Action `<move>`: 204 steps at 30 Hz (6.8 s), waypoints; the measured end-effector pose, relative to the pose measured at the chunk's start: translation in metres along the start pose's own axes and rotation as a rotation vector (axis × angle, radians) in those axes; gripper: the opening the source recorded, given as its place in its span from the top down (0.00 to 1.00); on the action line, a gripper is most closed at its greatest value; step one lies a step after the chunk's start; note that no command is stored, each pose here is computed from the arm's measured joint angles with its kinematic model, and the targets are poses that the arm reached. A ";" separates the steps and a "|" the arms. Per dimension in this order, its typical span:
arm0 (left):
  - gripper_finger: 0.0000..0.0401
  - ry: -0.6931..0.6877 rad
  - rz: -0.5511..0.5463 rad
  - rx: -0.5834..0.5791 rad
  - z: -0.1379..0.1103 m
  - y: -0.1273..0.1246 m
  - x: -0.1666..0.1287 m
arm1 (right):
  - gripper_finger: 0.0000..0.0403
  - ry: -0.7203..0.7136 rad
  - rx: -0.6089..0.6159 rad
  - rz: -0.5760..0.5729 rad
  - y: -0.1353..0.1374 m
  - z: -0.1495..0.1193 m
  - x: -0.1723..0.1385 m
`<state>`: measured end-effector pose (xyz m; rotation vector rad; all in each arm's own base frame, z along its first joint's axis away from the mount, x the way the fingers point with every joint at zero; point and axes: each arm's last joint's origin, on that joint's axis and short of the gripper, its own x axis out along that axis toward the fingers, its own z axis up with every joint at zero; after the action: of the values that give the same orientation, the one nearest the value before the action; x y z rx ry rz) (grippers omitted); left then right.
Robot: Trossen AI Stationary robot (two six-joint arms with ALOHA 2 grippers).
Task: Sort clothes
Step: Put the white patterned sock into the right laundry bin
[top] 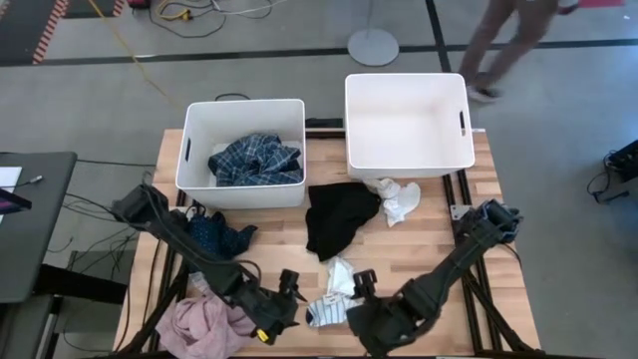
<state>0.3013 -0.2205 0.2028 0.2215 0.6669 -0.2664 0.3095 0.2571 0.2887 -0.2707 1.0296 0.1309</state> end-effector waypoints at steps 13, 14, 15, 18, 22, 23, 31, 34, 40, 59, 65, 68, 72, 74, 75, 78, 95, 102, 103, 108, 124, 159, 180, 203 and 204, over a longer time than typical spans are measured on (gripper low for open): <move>0.31 -0.062 -0.047 -0.021 -0.009 -0.010 0.037 | 0.25 -0.055 -0.045 -0.106 0.013 -0.005 -0.007; 0.31 -0.065 -0.049 -0.018 -0.010 -0.010 0.038 | 0.25 -0.054 -0.045 -0.112 0.013 -0.006 -0.007; 0.31 -0.074 -0.047 -0.019 -0.010 -0.010 0.041 | 0.25 -0.053 -0.043 -0.117 0.012 -0.006 -0.008; 0.31 -0.074 -0.047 -0.020 -0.013 -0.009 0.047 | 0.25 -0.062 -0.042 -0.136 0.013 -0.007 -0.011; 0.31 -0.054 -0.053 -0.033 -0.021 -0.007 0.060 | 0.25 -0.080 -0.025 -0.148 0.016 -0.009 -0.016; 0.31 -0.058 -0.061 -0.038 -0.022 -0.006 0.064 | 0.25 -0.087 -0.021 -0.152 0.018 -0.009 -0.017; 0.43 -0.065 -0.060 -0.060 -0.028 -0.002 0.077 | 0.25 -0.122 -0.001 -0.205 0.029 -0.017 -0.025; 0.59 -0.052 -0.017 -0.065 -0.029 0.005 0.079 | 0.25 -0.139 0.009 -0.220 0.032 -0.018 -0.027; 0.96 -0.043 0.001 -0.044 -0.030 0.012 0.081 | 0.25 -0.178 0.020 -0.255 0.040 -0.022 -0.032; 1.00 -0.154 0.263 0.093 0.019 0.017 -0.004 | 0.25 -0.251 0.068 -0.265 0.058 -0.032 -0.033; 1.00 -0.154 0.318 0.111 0.027 0.022 -0.032 | 0.25 -0.287 0.111 -0.247 0.059 -0.032 -0.014; 1.00 -0.161 0.335 0.109 0.030 0.025 -0.044 | 0.25 -0.328 0.122 -0.233 0.058 -0.028 -0.005; 1.00 -0.177 0.355 0.113 0.035 0.029 -0.059 | 0.25 -0.402 0.156 -0.246 0.053 -0.018 0.001; 1.00 -0.193 0.355 0.111 0.038 0.031 -0.065 | 0.25 -0.427 0.171 -0.260 0.048 -0.014 0.005; 1.00 -0.200 0.356 0.111 0.039 0.032 -0.068 | 0.25 -0.437 0.173 -0.267 0.046 -0.012 0.008; 1.00 -0.214 0.359 0.116 0.041 0.034 -0.075 | 0.25 -0.466 0.197 -0.287 0.036 -0.007 0.018; 1.00 -0.206 0.348 0.181 0.049 0.029 -0.086 | 0.25 -0.498 0.311 -0.467 -0.021 0.006 0.054; 1.00 -0.198 0.344 0.188 0.052 0.028 -0.089 | 0.25 -0.489 0.312 -0.491 -0.032 0.009 0.058; 1.00 -0.200 0.343 0.188 0.053 0.028 -0.090 | 0.25 -0.487 0.314 -0.494 -0.034 0.009 0.058; 1.00 -0.206 0.334 0.201 0.057 0.025 -0.094 | 0.25 -0.498 0.285 -0.459 -0.040 0.015 0.060; 1.00 -0.187 0.332 0.206 0.058 0.025 -0.096 | 0.59 -0.502 0.228 -0.339 -0.057 0.027 0.079; 0.40 -0.110 0.396 0.158 0.041 0.017 -0.137 | 1.00 -0.470 0.174 -0.439 -0.077 0.027 0.065; 0.39 -0.075 0.420 0.087 0.018 0.021 -0.178 | 1.00 -0.552 0.172 -0.543 -0.106 0.027 -0.013; 0.39 -0.056 0.368 0.044 0.007 0.009 -0.183 | 1.00 -0.567 0.239 -0.752 -0.187 0.010 -0.088; 0.39 -0.054 0.363 0.041 0.007 0.009 -0.183 | 1.00 -0.547 0.251 -0.780 -0.192 0.007 -0.090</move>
<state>0.1699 -0.1826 0.3251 0.3675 0.5562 0.0619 0.3143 0.0764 0.3999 -0.3636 0.3404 -0.5994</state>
